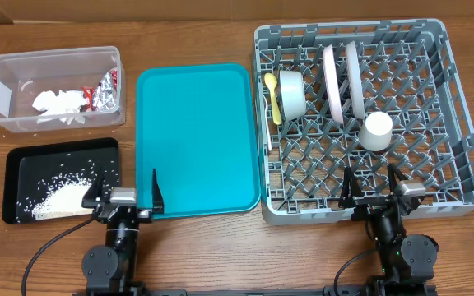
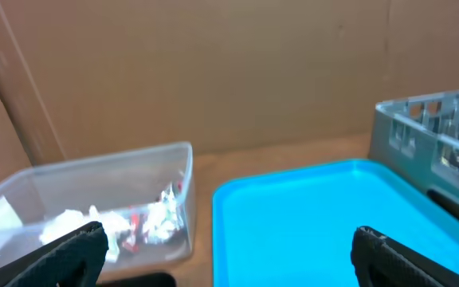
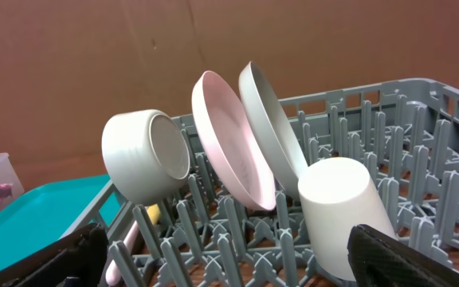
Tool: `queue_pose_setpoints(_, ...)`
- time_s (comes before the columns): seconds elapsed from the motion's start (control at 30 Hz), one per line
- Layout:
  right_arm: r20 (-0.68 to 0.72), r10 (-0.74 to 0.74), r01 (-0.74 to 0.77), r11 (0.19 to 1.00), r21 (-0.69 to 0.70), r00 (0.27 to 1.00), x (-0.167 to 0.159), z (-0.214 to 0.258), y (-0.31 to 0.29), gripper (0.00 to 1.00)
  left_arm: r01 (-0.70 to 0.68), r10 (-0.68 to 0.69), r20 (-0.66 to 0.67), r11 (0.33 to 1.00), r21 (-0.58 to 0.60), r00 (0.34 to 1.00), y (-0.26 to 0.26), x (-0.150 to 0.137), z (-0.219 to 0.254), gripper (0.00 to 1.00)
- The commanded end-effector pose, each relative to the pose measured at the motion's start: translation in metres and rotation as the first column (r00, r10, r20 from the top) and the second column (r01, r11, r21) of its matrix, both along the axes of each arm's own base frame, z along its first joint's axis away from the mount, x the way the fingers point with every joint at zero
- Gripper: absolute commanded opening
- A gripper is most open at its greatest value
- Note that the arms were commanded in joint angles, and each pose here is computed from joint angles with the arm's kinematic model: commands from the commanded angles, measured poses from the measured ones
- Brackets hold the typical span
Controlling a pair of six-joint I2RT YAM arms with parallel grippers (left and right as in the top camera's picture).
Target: Sort waste into correct bins and load items into the dishwasher rack
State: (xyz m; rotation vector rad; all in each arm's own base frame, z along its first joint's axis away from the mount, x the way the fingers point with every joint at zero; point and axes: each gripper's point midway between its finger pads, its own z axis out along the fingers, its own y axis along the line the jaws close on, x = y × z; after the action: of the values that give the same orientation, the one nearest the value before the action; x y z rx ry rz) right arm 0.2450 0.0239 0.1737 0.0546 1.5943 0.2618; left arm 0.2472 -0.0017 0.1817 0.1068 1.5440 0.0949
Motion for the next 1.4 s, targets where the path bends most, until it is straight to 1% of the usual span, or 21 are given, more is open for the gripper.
queue_pose_setpoints(0.0, 0.003, -0.005, 0.005, 1.0, 0.0, 1.0, 0.0003, -0.0019, -0.0013, 1.0, -0.013, 0.011, -0.078, 1.0, -0.017, 0.997, 0.0026, -0.0007, -0.0203, 1.0)
queue_pose_setpoints(0.03, 0.003, -0.005, 0.005, 1.0, 0.0, 1.0, 0.0003, -0.0019, -0.0013, 1.0, -0.014, 0.012, -0.109, 1.0, -0.017, 0.994, 0.0027, -0.0013, -0.0277, 1.0)
queue_pose_setpoints(1.37, 0.003, -0.005, 0.005, 1.0, 0.0, 1.0, 0.0003, -0.0019, -0.0013, 1.0, -0.013, 0.011, -0.108, 1.0, -0.017, 0.994, 0.0026, -0.0008, -0.0273, 1.0)
